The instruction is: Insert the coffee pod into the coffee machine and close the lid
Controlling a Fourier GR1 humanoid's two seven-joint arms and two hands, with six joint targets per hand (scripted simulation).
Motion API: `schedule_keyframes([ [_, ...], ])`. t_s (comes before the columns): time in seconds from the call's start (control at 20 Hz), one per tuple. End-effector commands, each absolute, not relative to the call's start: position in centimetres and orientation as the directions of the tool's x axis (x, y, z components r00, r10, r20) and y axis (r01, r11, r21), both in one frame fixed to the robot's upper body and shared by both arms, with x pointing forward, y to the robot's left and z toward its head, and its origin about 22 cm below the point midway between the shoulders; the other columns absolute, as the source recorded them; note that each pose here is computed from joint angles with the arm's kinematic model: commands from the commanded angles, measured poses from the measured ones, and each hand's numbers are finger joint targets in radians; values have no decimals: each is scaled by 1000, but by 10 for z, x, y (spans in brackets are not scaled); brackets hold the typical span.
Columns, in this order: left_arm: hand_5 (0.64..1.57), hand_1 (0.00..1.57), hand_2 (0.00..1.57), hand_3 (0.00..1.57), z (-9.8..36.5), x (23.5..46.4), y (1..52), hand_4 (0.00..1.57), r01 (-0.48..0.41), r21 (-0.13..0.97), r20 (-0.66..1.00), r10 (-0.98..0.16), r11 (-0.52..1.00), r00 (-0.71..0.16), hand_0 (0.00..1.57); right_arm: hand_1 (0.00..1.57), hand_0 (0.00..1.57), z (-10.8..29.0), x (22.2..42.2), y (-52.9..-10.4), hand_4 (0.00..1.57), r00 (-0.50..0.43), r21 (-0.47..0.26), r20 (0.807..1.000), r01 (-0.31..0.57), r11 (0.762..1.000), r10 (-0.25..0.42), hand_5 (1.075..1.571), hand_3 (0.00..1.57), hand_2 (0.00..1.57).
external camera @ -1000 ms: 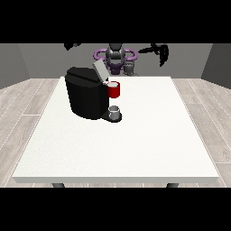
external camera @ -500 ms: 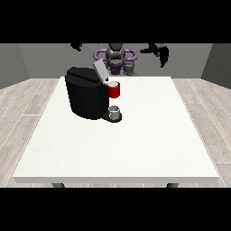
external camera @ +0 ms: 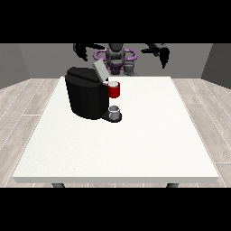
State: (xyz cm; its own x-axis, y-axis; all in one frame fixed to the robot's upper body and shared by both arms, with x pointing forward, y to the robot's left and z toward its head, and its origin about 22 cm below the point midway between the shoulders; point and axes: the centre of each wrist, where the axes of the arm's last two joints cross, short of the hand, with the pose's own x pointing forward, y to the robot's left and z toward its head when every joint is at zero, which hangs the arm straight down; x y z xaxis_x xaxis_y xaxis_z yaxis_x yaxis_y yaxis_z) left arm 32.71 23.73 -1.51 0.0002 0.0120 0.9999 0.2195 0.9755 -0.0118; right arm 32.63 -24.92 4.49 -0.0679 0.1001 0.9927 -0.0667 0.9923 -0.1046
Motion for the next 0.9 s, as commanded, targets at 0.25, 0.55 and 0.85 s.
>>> schedule_keyframes([
  [0.25, 1571, 0, 0, 0, 7, 307, 245, 0, 183, 23, 998, -13, 983, -55, 0, 0, 0, 42, 348, -239, 0, -84, -122, 990, -99, 988, 113, 1571, 0, 0],
  [0.55, 1571, 0, 0, 0, 24, 308, 239, 0, 169, 53, 993, -34, 984, -112, 0, 0, 0, 59, 370, -247, 0, -123, -135, 985, -101, 986, 122, 1571, 0, 0],
  [0.85, 1571, 0, 0, 0, 37, 305, 262, 0, 173, 42, 991, -20, 984, -130, 0, 0, 0, 60, 379, -254, 0, -144, -161, 979, -95, 982, 147, 1571, 0, 0],
])
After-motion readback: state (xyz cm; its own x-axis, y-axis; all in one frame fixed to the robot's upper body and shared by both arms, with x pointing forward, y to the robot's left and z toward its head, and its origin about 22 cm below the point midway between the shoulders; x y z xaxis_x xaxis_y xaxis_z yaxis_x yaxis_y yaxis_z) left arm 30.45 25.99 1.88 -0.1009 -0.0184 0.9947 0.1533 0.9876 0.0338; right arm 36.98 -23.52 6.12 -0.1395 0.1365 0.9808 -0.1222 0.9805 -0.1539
